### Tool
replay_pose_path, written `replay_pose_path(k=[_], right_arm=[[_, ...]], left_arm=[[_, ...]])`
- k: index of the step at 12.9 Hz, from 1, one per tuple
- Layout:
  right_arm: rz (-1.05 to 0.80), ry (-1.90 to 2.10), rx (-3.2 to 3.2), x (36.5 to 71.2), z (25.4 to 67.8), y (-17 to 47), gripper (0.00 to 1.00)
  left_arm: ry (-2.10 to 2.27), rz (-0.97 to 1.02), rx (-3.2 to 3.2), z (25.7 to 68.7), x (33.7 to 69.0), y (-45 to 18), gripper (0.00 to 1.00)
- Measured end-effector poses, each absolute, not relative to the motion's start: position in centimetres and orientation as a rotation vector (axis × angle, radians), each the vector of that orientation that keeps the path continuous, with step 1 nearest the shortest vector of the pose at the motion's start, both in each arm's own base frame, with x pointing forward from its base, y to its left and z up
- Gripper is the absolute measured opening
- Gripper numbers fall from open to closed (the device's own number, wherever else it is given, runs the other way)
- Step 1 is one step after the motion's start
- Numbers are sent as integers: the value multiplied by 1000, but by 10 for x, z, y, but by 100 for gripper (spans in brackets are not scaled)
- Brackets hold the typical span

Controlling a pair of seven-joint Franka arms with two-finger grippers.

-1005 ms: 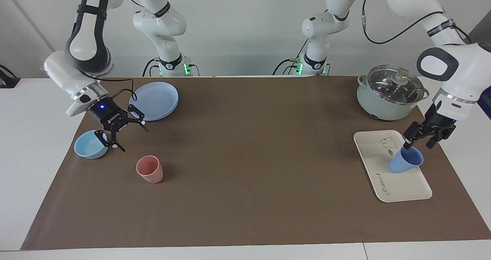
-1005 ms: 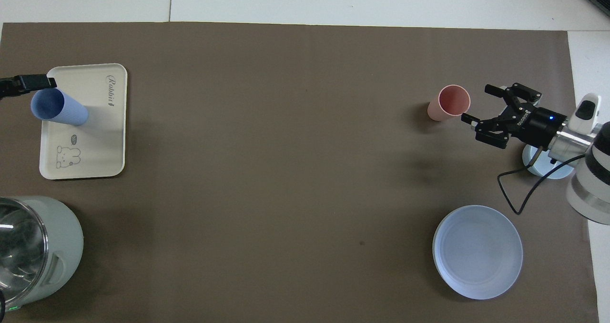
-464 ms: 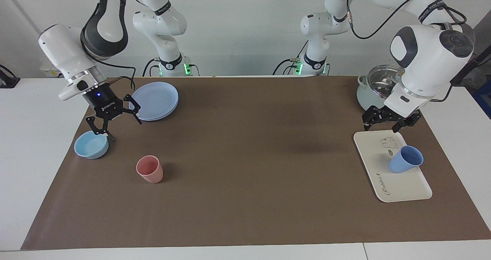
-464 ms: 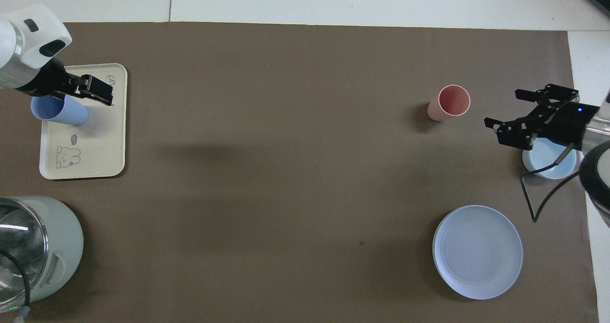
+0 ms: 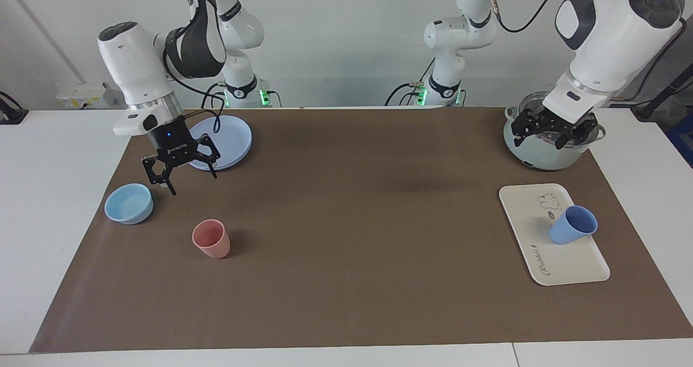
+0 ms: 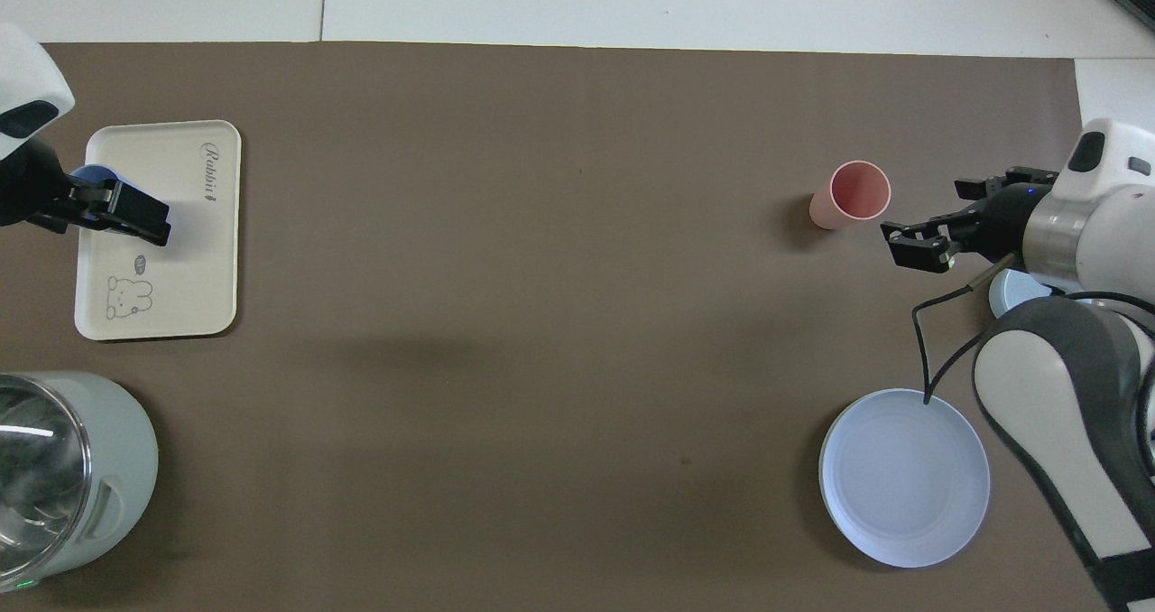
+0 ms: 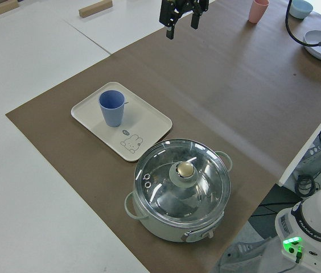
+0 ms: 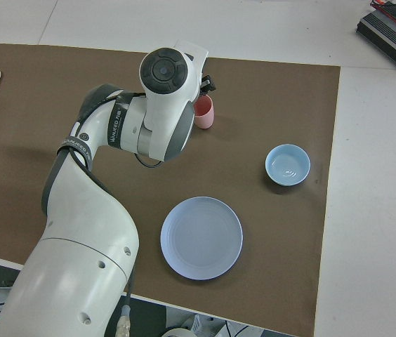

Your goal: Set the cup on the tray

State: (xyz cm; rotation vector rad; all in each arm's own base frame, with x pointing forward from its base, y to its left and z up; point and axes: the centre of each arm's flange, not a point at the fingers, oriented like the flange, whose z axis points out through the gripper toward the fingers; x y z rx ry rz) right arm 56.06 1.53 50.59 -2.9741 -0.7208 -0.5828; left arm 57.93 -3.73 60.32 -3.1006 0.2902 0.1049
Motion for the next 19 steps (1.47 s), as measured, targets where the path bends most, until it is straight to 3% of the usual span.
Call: replay_pose_path(k=[6,11,19], right_arm=[[-179,-160,-3140,535,582,28,100],[-52,-20,-3149,527,647,6,100],[8,70,-3149,526,649,-22,100]], left_arm=[[239,169,-3093,589,554,-20,100],[227,70,-3094,605,555,-24,100],[214,-62,-3093,646,555,-22,100]])
